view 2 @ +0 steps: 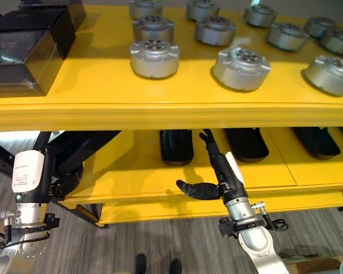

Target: Move parts from the plastic box to the shelf.

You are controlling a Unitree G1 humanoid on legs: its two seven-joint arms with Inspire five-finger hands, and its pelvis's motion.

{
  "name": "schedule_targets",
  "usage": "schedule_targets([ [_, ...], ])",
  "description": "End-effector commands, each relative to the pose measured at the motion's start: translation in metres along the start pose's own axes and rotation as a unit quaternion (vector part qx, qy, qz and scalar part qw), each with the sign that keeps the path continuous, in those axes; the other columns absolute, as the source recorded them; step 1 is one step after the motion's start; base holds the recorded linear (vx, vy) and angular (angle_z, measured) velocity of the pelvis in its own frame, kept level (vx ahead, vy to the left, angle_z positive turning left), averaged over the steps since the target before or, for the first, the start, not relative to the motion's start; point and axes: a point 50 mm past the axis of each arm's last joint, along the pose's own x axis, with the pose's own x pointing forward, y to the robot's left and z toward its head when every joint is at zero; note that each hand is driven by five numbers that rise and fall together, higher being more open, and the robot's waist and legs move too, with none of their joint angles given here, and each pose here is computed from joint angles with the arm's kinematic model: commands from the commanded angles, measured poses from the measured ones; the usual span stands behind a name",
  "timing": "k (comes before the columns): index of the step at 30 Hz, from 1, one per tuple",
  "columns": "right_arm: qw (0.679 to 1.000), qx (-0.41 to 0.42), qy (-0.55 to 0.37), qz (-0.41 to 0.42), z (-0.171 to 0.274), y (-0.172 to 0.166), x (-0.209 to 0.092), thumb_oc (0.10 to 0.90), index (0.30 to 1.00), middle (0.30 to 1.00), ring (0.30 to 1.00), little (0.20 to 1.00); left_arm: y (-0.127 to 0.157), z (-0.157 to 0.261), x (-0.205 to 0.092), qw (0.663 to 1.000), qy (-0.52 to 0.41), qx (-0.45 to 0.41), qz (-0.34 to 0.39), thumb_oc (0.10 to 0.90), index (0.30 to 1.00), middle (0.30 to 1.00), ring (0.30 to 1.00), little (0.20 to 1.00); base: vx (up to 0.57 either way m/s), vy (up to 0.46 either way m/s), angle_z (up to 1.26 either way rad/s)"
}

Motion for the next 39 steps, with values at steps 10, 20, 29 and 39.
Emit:
schedule_targets([
  [10,0.981,-0.003,-0.191,-0.023,0.062,-0.009,0.023,0.900,1.000,1.000,1.000,1.000,0.008,0.038,0.050,0.983,-0.068,-0.140,0.101,0.400,0.300,0.300,0.300,0.300,0.01,0.115,0.07],
  [20,0.976,0.002,-0.218,0.000,0.073,0.002,0.025,0.900,1.000,1.000,1.000,1.000,0.009,0.060,0.087,0.964,-0.082,-0.180,0.175,0.400,0.300,0.300,0.300,0.300,-0.04,0.048,-0.11],
  [29,0.969,0.012,-0.246,0.011,0.084,0.010,0.030,0.900,1.000,1.000,1.000,1.000,0.005,0.073,0.111,0.948,-0.062,-0.219,0.224,0.400,0.300,0.300,0.300,0.300,-0.03,0.005,-0.14],
  [39,0.960,0.016,-0.279,0.026,0.096,0.019,0.036,0.900,1.000,1.000,1.000,1.000,0.005,0.085,0.143,0.919,-0.013,-0.279,0.279,0.400,0.300,0.300,0.300,0.300,-0.01,-0.021,-0.11],
])
